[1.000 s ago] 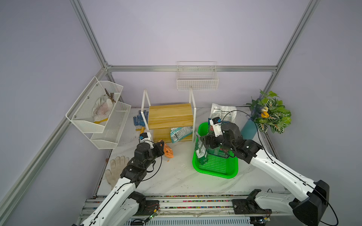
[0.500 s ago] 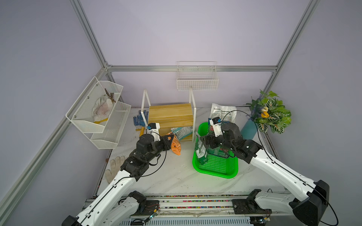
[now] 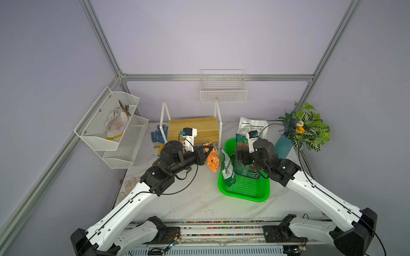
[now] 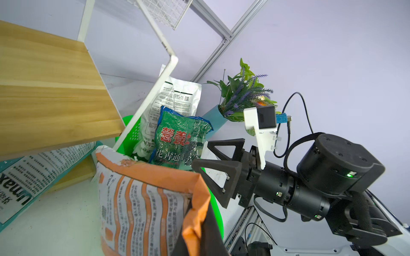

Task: Take down the fertilizer bag from the shelf
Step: Place the fertilizer bag in the storage box.

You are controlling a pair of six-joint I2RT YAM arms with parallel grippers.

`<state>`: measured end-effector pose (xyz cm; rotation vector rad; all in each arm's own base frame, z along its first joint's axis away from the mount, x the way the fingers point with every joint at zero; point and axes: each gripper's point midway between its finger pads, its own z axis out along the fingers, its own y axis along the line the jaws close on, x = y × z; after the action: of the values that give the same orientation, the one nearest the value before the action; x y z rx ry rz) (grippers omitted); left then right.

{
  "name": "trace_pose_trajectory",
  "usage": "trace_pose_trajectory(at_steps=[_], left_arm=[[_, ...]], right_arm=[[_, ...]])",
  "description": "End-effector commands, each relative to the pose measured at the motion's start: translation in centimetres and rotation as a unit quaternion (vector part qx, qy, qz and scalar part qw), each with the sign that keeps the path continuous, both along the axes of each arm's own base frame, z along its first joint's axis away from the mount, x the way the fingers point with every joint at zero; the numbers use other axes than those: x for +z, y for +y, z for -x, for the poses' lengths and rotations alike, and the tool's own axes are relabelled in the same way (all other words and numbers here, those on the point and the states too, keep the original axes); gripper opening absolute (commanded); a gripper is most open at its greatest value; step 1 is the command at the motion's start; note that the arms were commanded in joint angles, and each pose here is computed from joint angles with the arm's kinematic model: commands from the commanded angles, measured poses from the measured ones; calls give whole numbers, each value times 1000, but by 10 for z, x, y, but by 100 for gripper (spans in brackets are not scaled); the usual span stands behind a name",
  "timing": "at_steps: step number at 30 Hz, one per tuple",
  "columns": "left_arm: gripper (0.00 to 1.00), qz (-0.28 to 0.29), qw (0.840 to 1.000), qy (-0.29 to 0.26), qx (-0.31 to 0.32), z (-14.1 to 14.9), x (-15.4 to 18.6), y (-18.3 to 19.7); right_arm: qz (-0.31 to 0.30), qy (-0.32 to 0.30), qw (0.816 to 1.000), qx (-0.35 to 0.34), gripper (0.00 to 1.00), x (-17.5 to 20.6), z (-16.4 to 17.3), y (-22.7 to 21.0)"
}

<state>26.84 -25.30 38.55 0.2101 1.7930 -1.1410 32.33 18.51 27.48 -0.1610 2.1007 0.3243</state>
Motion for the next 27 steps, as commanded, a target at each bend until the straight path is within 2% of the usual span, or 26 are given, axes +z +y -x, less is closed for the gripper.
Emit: trace_pose_trajectory(at_steps=[1,4,9,14,19,27], left_arm=[[0,93,981,-166,-34,33,144,6],[0,108,980,-153,-69,35,155,-11],[0,121,973,-122,-155,43,162,-48],[0,112,971,-106,-182,43,151,-72],[0,104,971,-81,-198,38,126,-98],[0,92,974,-21,-206,22,66,-129]], right_arm=[[5,-14,999,-39,94,7,0,-18],[16,-11,996,-82,95,3,-3,-35],[18,-9,993,-112,96,1,-3,-50],[23,-25,986,-162,98,5,-1,-74],[20,-44,978,-202,99,11,6,-97],[7,-53,976,-213,99,14,15,-108]])
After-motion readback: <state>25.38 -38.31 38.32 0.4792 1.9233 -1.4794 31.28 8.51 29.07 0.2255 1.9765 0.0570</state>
